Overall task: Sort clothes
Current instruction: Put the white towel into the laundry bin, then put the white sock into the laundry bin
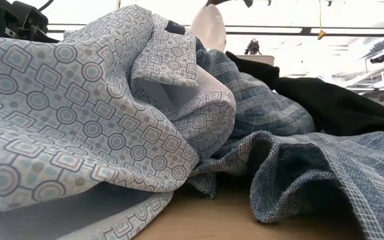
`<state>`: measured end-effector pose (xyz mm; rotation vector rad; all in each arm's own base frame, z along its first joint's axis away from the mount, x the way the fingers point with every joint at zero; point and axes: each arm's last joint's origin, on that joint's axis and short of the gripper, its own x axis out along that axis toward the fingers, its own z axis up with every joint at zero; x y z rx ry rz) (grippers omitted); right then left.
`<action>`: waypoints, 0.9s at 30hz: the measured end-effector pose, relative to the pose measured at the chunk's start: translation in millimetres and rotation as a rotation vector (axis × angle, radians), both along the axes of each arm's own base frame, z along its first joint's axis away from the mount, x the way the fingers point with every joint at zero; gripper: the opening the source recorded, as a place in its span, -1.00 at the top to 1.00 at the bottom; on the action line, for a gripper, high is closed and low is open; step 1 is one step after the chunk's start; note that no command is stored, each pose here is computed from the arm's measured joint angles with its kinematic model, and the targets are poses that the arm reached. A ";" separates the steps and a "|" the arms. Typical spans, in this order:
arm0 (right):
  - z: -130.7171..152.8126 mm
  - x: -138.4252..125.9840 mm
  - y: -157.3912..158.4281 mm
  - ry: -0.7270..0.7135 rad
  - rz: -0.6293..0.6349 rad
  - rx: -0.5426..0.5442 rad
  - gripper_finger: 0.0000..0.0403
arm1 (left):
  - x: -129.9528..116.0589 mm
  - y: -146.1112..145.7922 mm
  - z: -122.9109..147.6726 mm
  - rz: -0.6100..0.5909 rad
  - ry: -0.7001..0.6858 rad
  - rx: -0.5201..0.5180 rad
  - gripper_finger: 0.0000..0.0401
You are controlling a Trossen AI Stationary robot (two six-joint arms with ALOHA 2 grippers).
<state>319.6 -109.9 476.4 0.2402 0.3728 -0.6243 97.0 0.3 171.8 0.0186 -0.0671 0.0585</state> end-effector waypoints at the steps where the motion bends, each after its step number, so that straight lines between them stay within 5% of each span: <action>1: -2.5 1.3 -2.9 -0.005 0.008 0.007 0.97 | 0.0 0.0 0.1 0.000 0.000 0.000 0.44; 15: -54.7 17.6 -11.8 0.111 0.022 0.088 0.52 | -4.6 0.8 13.7 0.020 0.023 -0.067 0.44; 27: -56.3 6.8 37.7 0.275 0.094 0.033 0.38 | 1.4 0.6 47.1 0.036 0.221 -0.122 0.44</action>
